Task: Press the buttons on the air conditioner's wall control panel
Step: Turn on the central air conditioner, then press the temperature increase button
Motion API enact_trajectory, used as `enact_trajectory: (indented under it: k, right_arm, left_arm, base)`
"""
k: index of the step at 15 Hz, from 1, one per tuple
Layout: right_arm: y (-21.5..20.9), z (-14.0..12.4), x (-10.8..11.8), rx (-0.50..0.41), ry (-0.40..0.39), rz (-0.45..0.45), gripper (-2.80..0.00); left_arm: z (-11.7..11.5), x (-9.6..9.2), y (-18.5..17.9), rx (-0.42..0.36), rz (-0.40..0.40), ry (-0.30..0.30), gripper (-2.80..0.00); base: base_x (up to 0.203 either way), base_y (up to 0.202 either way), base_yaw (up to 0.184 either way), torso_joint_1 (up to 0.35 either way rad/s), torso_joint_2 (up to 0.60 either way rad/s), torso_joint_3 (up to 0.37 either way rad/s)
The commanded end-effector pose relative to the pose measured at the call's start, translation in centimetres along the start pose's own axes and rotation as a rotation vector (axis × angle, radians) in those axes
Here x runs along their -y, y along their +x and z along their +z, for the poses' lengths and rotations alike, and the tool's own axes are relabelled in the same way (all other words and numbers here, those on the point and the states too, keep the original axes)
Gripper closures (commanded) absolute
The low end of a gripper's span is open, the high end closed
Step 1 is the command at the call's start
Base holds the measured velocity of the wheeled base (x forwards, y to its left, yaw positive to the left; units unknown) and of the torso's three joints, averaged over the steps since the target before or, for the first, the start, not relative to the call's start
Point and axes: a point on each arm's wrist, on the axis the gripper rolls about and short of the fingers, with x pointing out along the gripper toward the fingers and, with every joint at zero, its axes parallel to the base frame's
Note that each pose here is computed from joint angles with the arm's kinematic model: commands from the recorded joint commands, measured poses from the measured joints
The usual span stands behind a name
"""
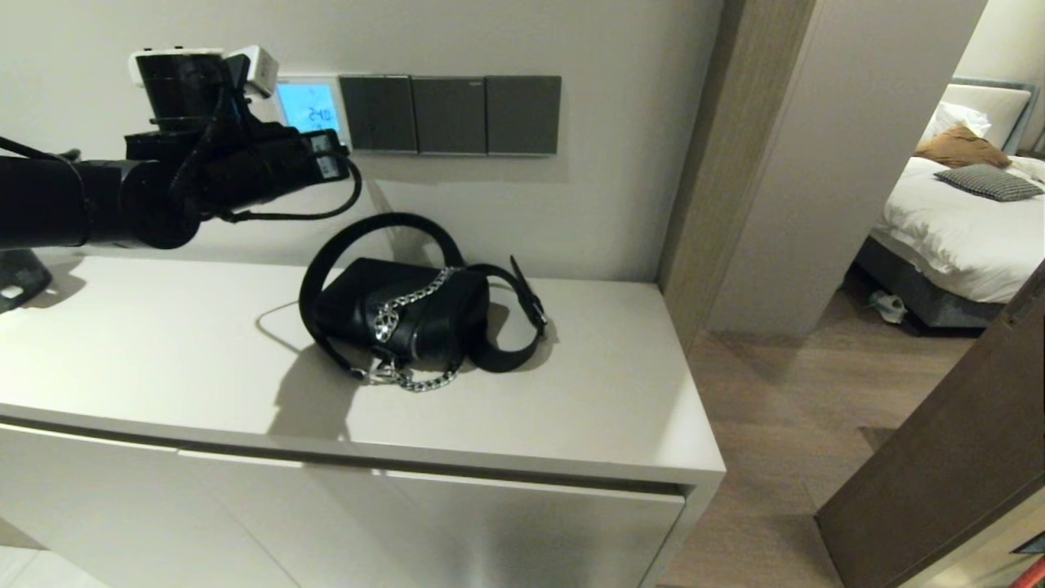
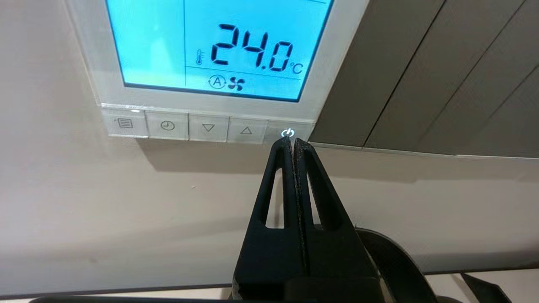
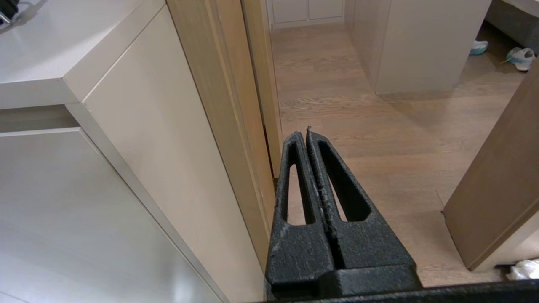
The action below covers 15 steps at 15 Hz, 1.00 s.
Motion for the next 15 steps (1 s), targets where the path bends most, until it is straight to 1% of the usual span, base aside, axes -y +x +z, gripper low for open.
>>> enact_trajectory:
  k: [1, 5, 8, 11, 12, 14, 15]
  right_arm:
    - [0.0, 0.0, 0.0, -0.002, -0.001, 0.001, 0.0]
    - [0.0, 0.0, 0.0, -0.002, -0.001, 0.0, 0.0]
    - [0.0, 0.0, 0.0, -0.002, 0.001, 0.0, 0.0]
    - [0.0, 0.0, 0.0, -0.002, 0.001, 0.0, 0.0]
    - [0.0, 0.0, 0.0, -0.002, 0.001, 0.0, 0.0]
    - [0.0, 0.0, 0.0, -0.002, 0.0, 0.001, 0.0]
    - [0.0, 0.0, 0.0, -0.002, 0.0, 0.001, 0.0]
  left_arm:
    - [0.2, 0.1, -0.7, -0.003, -0.001, -0.002, 0.0]
    - [1.4, 0.6, -2.4, 0.019, -0.005, 0.0, 0.0]
    - [1.5, 0.5, -2.6, 0.02, 0.0, 0.001, 0.0]
    - [1.1, -0.1, -2.0, 0.013, 0.013, 0.003, 0.0]
    - [1.2, -0.2, -1.9, 0.022, 0.015, 0.005, 0.0]
    - [1.7, -0.8, -2.0, 0.071, 0.027, 0.013, 0.0]
    - [1.9, -1.1, -2.1, 0.075, 0.036, 0.015, 0.0]
  base:
    - [0.0, 0.0, 0.0, 0.0, 0.0, 0.0]
    - [0.0, 0.0, 0.0, 0.0, 0.0, 0.0]
    - [0.0, 0.0, 0.0, 0.0, 0.0, 0.0]
    - [0.0, 0.0, 0.0, 0.0, 0.0, 0.0]
    - [0.0, 0.0, 0.0, 0.0, 0.0, 0.0]
    - [0.0, 0.0, 0.0, 0.0, 0.0, 0.0]
    - [0.0, 0.0, 0.0, 0.0, 0.0, 0.0]
